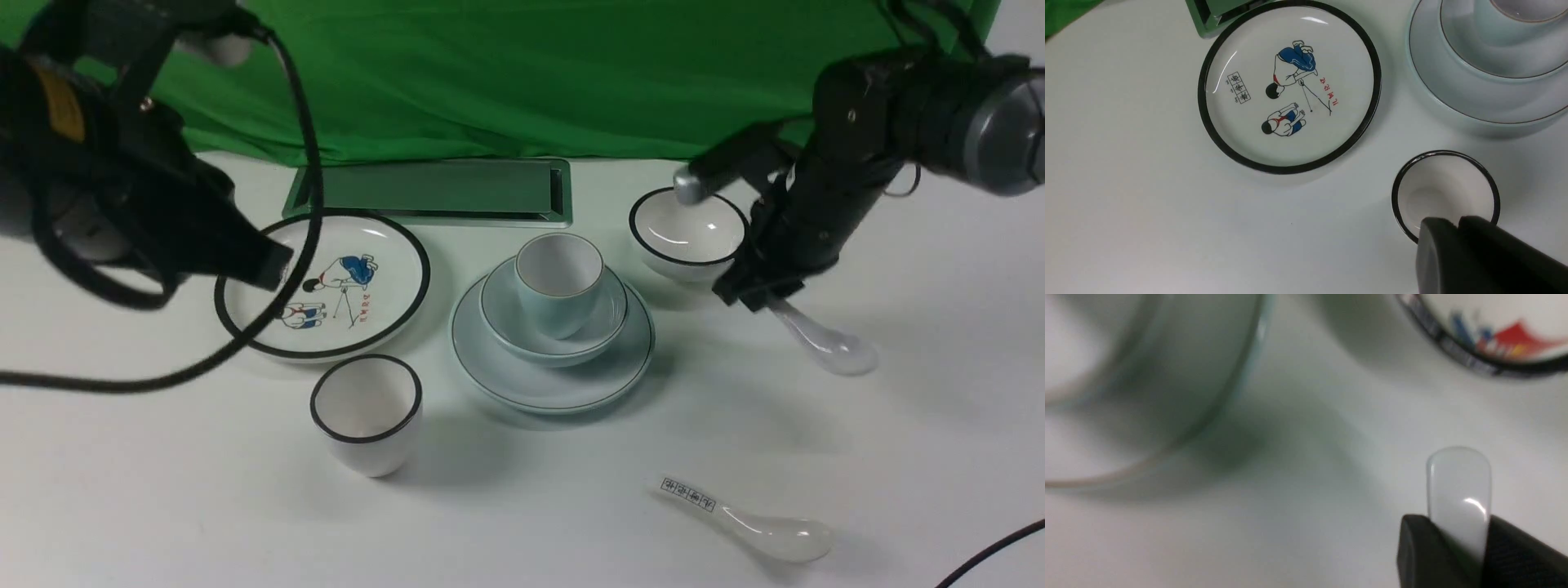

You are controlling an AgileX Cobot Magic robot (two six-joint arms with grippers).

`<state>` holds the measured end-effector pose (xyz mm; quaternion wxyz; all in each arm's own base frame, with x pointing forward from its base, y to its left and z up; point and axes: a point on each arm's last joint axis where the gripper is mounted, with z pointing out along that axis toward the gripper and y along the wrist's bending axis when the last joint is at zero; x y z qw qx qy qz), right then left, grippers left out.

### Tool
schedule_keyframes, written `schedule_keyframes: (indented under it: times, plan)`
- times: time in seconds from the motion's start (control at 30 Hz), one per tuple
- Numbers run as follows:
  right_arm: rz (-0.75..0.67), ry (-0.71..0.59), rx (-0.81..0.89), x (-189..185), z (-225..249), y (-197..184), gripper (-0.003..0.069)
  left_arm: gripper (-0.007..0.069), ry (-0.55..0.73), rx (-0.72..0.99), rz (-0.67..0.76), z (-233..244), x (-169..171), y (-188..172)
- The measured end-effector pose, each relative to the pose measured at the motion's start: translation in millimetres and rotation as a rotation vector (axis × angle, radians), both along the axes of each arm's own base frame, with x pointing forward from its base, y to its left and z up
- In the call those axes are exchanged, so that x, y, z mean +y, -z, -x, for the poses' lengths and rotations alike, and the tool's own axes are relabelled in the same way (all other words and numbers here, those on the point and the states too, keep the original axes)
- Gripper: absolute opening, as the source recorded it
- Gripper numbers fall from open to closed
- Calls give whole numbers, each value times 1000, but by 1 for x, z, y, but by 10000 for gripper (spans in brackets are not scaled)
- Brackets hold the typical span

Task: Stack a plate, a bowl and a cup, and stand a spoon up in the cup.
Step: Use the right arm to put the blue soup spoon into the blue teacup in the middle

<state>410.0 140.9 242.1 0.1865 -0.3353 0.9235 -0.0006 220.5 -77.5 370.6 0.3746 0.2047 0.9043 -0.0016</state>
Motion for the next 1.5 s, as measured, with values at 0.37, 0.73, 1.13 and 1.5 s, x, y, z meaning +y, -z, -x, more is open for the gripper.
schedule_keyframes:
  times: [0.37, 0.73, 1.13, 1.5]
  plan:
    - [-380, -143, -568, 89, 10, -77, 169, -6, 26, -124, 110, 26, 5, 41]
    - [-452, -182, -710, 132, 8, -50, 169, -6, 23, -129, 129, 26, 4, 50]
    - [-557, -48, -807, 120, 21, -2, 169, -6, 45, -272, 170, 19, 1, 38]
    - [-548, -30, -760, 117, 27, 19, 178, -6, 57, -331, 175, 17, 0, 34]
